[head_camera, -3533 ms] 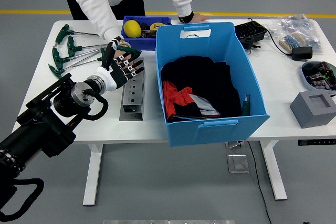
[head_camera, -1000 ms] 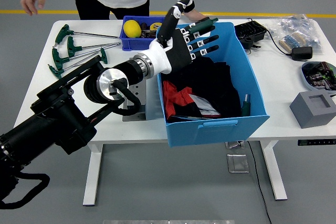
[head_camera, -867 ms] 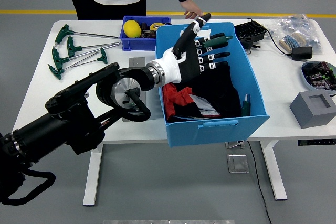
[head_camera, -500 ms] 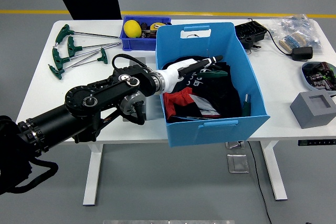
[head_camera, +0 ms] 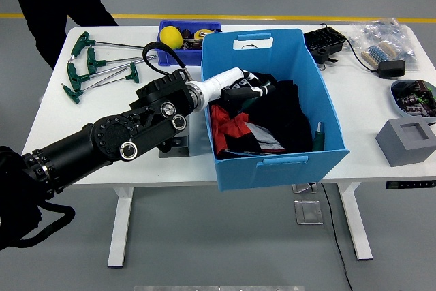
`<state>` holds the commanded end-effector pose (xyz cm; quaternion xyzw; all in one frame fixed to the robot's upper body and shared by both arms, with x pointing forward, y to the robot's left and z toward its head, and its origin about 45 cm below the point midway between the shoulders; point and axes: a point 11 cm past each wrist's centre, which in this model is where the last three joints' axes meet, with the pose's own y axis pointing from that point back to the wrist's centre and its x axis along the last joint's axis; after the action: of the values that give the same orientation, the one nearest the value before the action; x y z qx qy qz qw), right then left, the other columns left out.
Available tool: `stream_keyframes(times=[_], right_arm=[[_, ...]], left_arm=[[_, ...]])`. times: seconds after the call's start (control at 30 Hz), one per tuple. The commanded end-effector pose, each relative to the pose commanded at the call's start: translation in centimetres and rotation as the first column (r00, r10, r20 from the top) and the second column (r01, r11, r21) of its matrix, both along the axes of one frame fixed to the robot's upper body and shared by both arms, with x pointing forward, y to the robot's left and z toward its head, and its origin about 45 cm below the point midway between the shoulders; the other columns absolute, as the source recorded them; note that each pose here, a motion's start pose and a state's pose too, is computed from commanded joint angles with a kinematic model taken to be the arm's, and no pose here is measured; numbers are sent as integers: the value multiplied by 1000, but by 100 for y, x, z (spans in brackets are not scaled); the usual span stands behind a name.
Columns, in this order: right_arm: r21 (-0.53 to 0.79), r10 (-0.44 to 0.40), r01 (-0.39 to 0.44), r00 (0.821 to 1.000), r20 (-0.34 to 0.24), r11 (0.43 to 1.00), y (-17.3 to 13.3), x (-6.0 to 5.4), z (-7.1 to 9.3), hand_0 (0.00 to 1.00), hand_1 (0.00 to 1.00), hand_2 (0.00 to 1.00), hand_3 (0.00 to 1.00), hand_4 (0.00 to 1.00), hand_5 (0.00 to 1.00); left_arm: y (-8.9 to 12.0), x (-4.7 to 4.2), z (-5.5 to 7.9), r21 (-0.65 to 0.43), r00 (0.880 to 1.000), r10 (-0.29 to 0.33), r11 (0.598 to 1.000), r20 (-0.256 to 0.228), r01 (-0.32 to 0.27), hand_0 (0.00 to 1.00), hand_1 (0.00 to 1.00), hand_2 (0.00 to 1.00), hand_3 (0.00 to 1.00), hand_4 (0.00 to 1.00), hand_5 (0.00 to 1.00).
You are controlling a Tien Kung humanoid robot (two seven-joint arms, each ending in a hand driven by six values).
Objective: Lift tool from toolbox,place it in box,lift tool from toolbox,place it in box
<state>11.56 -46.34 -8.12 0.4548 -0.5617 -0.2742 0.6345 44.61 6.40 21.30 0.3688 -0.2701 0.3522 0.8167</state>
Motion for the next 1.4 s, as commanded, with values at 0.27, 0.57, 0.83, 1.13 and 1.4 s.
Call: stream_keyframes(times=[0.27, 0.57, 0.83, 1.13, 1.4], right_arm=[[-2, -1, 1, 1000, -6, 1000, -9, -30, -4, 636, 616, 693, 556, 816, 644], [-2, -10, 10, 1000, 0, 1000, -11, -30, -3, 637, 615, 693, 556, 816, 644], [-1, -18, 18, 1000, 9, 1000, -11, -16, 0, 635, 614, 692, 556, 815, 644], [-8, -35, 35, 999, 25, 999, -51, -23, 14, 635, 611, 691, 556, 814, 644], [-19, -43, 44, 998, 42, 999, -86, -2, 34, 625, 606, 685, 553, 811, 644]], left_arm=[[-113, -44, 133, 211, 963, -141, 973, 228, 92, 451, 643, 739, 849, 823, 926], [-237, -117, 442, 318, 808, -272, 942, 522, 111, 528, 689, 777, 846, 832, 936], [-141, -188, 709, 270, 689, -275, 955, 670, 119, 886, 924, 978, 831, 816, 709], [810, -80, 898, 163, 734, -123, 987, 667, 17, 878, 922, 980, 811, 814, 662], [2128, -182, 765, 113, 789, 95, 972, 607, -205, 769, 797, 876, 849, 796, 595]])
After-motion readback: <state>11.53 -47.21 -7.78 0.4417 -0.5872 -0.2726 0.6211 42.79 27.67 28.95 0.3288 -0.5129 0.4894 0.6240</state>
